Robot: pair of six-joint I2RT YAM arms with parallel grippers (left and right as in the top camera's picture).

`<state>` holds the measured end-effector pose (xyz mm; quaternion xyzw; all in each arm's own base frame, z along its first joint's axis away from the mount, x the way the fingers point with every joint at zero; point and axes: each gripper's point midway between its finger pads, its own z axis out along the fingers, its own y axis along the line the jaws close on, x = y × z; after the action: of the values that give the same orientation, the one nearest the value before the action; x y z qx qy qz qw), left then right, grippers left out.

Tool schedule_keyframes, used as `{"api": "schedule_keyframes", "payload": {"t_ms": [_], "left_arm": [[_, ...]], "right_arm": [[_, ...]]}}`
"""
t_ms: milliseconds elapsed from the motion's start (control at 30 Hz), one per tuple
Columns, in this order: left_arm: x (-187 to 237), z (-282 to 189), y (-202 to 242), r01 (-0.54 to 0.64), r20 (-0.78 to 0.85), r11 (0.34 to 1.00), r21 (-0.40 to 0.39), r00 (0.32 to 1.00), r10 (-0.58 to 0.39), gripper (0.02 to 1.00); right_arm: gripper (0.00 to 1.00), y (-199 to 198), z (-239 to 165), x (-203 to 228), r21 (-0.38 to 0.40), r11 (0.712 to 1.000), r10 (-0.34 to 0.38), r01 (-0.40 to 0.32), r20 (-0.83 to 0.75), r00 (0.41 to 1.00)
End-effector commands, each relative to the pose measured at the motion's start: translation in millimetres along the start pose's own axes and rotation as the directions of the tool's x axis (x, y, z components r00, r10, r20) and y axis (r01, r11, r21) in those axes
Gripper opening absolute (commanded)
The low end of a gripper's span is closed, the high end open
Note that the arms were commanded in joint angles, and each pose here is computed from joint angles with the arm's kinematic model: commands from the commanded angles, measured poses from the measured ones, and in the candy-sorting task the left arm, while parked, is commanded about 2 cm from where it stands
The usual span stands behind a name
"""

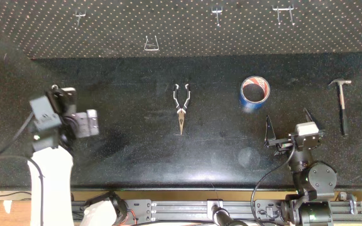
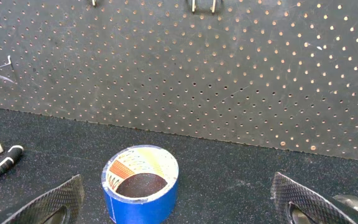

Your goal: Place Tools Onto Pegboard

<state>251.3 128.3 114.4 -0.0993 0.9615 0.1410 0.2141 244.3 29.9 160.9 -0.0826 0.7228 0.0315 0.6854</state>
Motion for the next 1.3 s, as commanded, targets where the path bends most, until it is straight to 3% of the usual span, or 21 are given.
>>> {"api": "schedule_keyframes", "payload": {"t_ms": [33, 200, 333, 467, 567, 733, 800, 900, 1300], "left_arm": [[-5.5, 5.3, 57.8, 0.052, -0.049, 0.997, -0.054, 0.997, -0.054, 0.993], [40.1, 26.0, 108.3, 0.040, -0.161, 0.999, -0.029, 0.986, -0.044, 0.993], [59.7, 57.2, 104.4, -0.034, -0.262, 0.997, 0.064, 0.964, 0.050, 0.993], [43.5, 78.5, 94.6, -0.039, -0.272, 0.988, 0.148, 0.959, 0.079, 0.993], [17.1, 92.5, 100.0, 0.010, -0.263, 0.990, 0.138, 0.964, 0.027, 0.993], [-19.2, 107.9, 87.0, -0.044, -0.244, 0.983, 0.179, 0.966, 0.087, 0.993], [-30.7, 114.6, 82.7, -0.021, -0.242, 0.983, 0.181, 0.968, 0.065, 0.993], [-45.6, 121.4, 70.5, -0.003, -0.224, 0.970, 0.244, 0.973, 0.059, 0.993], [-47.1, 141.3, 58.4, -0.019, -0.234, 0.962, 0.272, 0.968, 0.085, 0.993]], "right_arm": [[0.980, 1.3, -0.2, 1.1, -0.004, 1.000, -0.007, 0.007, -0.001, 1.000], [0.978, 1.3, -0.2, 1.1, -0.004, 1.000, -0.007, 0.007, -0.001, 1.000], [0.980, 1.3, -0.2, 1.1, -0.004, 1.000, -0.007, 0.007, -0.001, 1.000], [0.980, 1.3, -0.2, 1.1, -0.004, 1.000, -0.007, 0.007, -0.001, 1.000], [0.980, 1.3, -0.2, 1.1, -0.004, 1.000, -0.007, 0.007, -0.001, 1.000], [0.980, 1.3, -0.2, 1.1, -0.004, 1.000, -0.007, 0.007, -0.001, 1.000], [0.980, 1.3, -0.2, 1.1, -0.004, 1.000, -0.007, 0.007, -0.001, 1.000], [0.980, 1.3, -0.2, 1.1, -0.004, 1.000, -0.007, 0.007, -0.001, 1.000], [0.980, 1.3, -0.2, 1.1, -0.004, 1.000, -0.007, 0.007, -0.001, 1.000]]}}
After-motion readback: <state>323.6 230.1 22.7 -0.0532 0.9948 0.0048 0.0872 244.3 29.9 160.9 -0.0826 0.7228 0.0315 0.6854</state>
